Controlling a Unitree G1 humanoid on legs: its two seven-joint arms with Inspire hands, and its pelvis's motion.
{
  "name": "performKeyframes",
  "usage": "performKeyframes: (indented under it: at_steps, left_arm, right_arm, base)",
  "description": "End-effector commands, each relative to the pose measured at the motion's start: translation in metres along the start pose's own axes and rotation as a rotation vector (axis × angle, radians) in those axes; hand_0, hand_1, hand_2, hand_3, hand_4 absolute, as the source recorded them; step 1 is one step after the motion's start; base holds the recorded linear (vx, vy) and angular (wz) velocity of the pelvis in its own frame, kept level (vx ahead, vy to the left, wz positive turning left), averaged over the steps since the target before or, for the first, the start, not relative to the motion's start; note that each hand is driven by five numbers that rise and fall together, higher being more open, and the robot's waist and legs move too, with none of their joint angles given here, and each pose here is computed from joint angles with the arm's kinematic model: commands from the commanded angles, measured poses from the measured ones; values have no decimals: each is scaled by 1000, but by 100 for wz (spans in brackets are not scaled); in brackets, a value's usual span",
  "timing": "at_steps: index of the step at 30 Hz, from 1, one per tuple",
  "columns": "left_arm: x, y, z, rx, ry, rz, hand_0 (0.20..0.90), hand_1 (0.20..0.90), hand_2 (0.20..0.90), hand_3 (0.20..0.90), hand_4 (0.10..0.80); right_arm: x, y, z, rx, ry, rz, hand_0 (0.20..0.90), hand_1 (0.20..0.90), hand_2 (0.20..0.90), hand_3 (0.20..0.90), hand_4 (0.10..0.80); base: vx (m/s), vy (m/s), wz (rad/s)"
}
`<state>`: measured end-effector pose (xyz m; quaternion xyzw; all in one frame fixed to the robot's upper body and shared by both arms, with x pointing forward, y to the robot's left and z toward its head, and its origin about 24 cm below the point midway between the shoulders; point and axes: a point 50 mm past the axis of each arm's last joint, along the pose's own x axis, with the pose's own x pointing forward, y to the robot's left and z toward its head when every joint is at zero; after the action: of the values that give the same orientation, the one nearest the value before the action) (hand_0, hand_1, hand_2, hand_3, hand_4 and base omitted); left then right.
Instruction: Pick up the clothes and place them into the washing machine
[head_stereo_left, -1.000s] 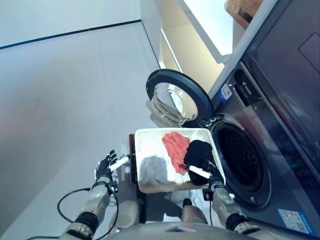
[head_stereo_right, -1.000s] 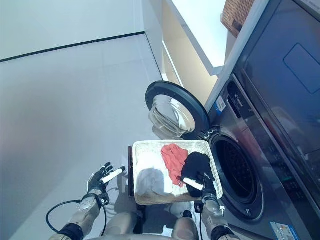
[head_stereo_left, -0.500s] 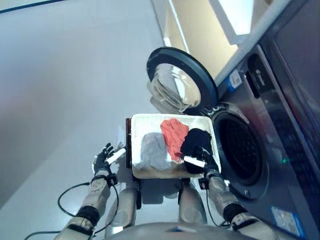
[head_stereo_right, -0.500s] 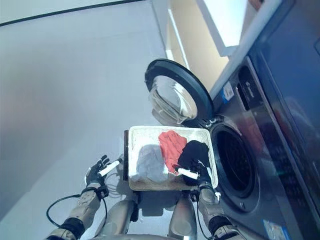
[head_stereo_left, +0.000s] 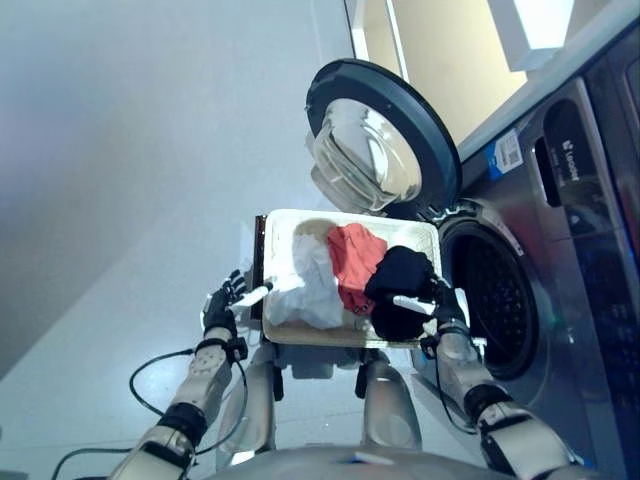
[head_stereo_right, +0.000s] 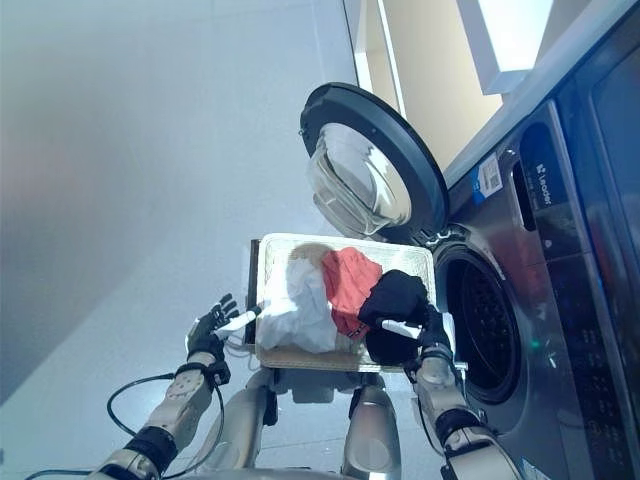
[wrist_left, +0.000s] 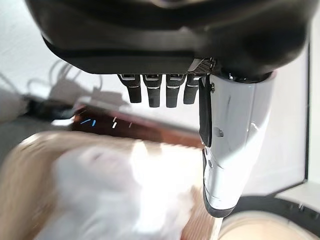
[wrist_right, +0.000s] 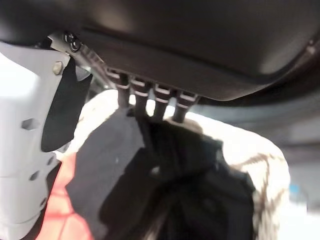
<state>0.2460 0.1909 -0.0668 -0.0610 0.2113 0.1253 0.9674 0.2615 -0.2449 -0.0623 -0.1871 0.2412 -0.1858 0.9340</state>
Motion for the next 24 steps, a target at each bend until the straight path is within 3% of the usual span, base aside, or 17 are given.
performKeyframes:
  at_steps: [1,7,15,24]
  left_arm:
    - [7,3,41,1,-212,12,900,900,900,900,800]
    - [5,-10,55,-10,-268,-62,900,900,900,900,800]
    - [4,-9,52,9,-251,-58,900,900,900,900,800]
    - [8,-6,79,-27,-336,-25,900,900,900,900,800]
  right_arm:
    - [19,-36,40,-128,-153,-138,900,900,900,900,800]
    - [32,-63,69,-137,-200,-229,900,900,900,900,800]
    - [27,-56,87,-74,-304,-217,900,900,900,900,800]
    - [26,-57,96,-147,-358,-230,900,900,900,900,800]
  base:
    - [-36,13,0]
    - [-78,5,6]
    - [-75,8,11]
    - [-102,5,-6]
